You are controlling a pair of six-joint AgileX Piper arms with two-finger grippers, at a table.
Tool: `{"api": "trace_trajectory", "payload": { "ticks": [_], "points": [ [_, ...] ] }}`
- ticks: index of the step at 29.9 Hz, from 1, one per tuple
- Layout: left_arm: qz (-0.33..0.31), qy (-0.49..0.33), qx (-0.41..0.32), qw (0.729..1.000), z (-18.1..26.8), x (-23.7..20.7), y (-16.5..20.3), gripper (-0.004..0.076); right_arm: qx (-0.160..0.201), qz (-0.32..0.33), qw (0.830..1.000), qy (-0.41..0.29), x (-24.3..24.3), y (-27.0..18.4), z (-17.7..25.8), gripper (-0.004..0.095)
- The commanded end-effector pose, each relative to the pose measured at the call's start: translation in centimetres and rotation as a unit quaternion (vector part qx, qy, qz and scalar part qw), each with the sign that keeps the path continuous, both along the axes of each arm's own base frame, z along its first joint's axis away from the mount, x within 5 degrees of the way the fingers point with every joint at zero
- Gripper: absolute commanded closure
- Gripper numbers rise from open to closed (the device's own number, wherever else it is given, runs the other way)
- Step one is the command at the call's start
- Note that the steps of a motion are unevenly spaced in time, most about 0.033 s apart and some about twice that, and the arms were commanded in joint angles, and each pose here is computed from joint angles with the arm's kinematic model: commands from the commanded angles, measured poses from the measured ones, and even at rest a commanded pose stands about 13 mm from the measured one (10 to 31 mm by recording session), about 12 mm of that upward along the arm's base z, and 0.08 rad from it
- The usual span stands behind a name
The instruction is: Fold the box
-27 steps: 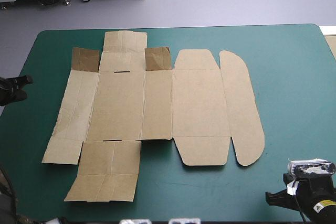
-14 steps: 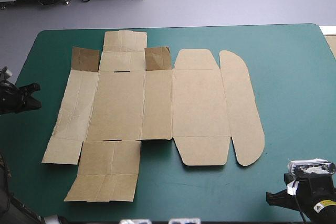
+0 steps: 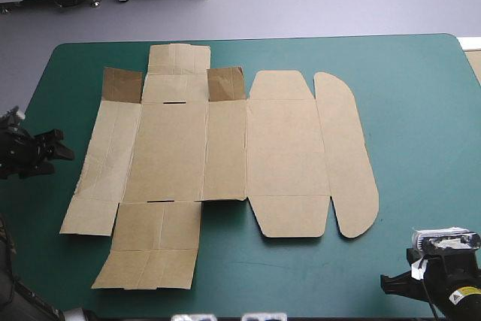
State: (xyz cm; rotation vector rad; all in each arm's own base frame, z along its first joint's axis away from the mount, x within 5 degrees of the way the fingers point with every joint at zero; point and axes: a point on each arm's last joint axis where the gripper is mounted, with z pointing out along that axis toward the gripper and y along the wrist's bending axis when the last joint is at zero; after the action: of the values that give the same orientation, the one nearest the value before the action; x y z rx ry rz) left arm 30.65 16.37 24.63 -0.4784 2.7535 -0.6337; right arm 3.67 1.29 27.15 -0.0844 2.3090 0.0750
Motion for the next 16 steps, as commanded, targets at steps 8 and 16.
{"api": "trace_trajectory", "payload": {
  "ticks": [8,16],
  "points": [
    [-0.059,0.008,-0.076,0.995,-1.5,-2.2,-2.7,0.0283,0.0,-0.005,0.999,-0.033,0.4,-0.1,1.0,0.0921],
    [-0.08,-0.025,-0.108,0.991,-1.4,-1.0,-4.4,0.0283,0.0,-0.005,0.999,-0.033,0.4,-0.1,1.0,0.0921]
  ]
}}
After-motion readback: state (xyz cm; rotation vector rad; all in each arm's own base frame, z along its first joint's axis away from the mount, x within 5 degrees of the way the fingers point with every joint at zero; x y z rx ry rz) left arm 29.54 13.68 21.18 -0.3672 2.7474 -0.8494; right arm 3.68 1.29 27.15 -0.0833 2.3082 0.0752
